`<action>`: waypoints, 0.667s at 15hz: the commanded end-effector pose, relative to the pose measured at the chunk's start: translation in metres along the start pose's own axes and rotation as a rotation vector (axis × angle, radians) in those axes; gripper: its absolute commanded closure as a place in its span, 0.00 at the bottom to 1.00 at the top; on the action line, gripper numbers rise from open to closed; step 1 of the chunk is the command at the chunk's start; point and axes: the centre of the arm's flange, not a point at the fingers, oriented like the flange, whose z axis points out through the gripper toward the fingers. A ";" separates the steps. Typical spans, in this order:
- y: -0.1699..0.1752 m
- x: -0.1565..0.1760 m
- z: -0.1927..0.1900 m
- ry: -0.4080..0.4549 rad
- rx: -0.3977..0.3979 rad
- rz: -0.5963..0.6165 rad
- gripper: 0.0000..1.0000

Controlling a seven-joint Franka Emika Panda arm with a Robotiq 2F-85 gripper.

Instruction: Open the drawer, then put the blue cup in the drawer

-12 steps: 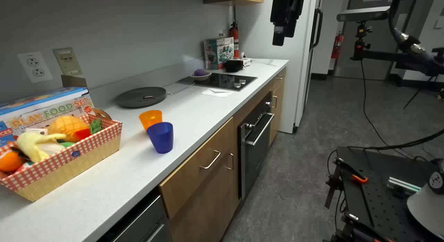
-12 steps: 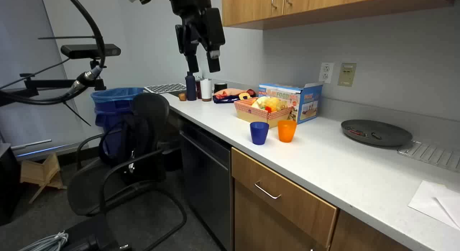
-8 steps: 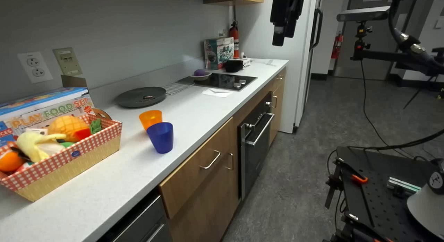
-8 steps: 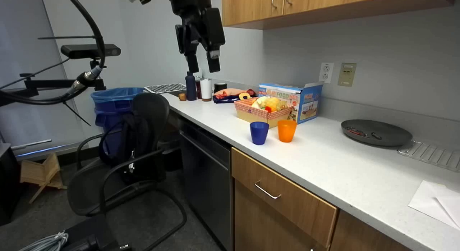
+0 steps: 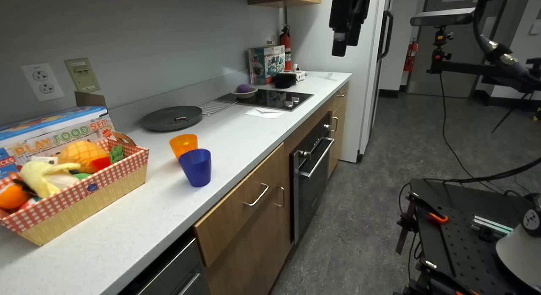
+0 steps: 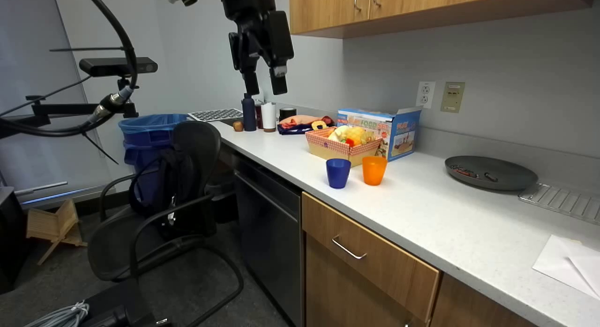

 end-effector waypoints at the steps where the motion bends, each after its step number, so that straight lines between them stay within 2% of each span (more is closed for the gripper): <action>1: -0.009 0.009 0.008 0.002 0.007 -0.038 0.00; 4: -0.033 0.020 0.022 0.013 0.040 -0.134 0.00; 10: -0.102 0.045 0.064 0.065 0.144 -0.358 0.00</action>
